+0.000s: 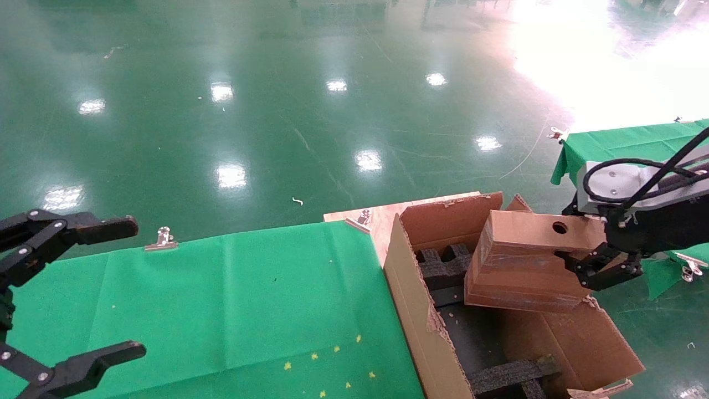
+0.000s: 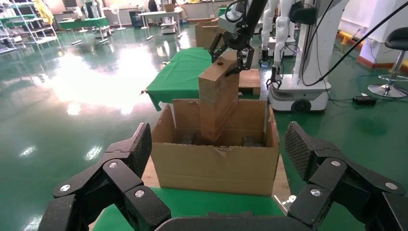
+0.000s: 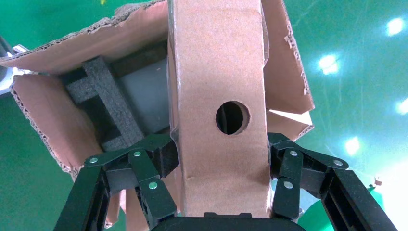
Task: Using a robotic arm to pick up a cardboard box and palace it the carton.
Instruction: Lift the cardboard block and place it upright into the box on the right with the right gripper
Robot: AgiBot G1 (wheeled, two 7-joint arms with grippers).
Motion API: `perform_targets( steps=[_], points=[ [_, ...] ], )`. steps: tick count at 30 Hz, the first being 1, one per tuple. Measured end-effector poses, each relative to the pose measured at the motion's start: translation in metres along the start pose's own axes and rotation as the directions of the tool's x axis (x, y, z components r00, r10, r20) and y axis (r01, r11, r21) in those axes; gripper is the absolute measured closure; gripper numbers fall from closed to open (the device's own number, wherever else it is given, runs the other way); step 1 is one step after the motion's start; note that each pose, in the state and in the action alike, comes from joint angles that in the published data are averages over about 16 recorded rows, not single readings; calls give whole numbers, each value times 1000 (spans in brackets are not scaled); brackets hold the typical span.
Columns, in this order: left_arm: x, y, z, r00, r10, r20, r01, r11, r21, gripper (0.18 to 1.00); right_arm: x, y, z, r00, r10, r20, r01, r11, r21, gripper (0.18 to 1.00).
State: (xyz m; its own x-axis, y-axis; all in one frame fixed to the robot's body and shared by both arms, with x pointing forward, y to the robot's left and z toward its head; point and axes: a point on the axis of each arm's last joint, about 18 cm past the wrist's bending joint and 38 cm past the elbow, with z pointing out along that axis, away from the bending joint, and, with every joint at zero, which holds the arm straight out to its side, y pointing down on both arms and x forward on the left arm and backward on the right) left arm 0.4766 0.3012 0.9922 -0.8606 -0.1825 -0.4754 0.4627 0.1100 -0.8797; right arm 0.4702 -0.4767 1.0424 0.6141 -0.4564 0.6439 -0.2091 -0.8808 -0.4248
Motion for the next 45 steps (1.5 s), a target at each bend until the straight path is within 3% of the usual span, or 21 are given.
perform_targets(
  steps=[4,8,15,20,25,35,45],
  points=[
    [0,0,0,1000,0,0,0,1000,0,184,1,6,11,994,111,-24,-111,994,-11,847],
    [0,0,0,1000,0,0,0,1000,0,184,-1,17,25,965,259,-49,-260,965,-26,853],
    [0,0,0,1000,0,0,0,1000,0,184,-11,38,50,861,503,-79,-508,859,-65,856],
    [0,0,0,1000,0,0,0,1000,0,184,-19,49,62,784,614,-89,-620,779,-89,857],
    [0,0,0,1000,0,0,0,1000,0,184,-24,54,68,736,671,-91,-677,729,-105,858],
    [0,0,0,1000,0,0,0,1000,0,184,-18,59,77,682,718,-142,-731,674,-105,859],
    [0,0,0,1000,0,0,0,1000,0,184,-8,58,102,564,783,-263,-822,563,-86,860]
  ],
)
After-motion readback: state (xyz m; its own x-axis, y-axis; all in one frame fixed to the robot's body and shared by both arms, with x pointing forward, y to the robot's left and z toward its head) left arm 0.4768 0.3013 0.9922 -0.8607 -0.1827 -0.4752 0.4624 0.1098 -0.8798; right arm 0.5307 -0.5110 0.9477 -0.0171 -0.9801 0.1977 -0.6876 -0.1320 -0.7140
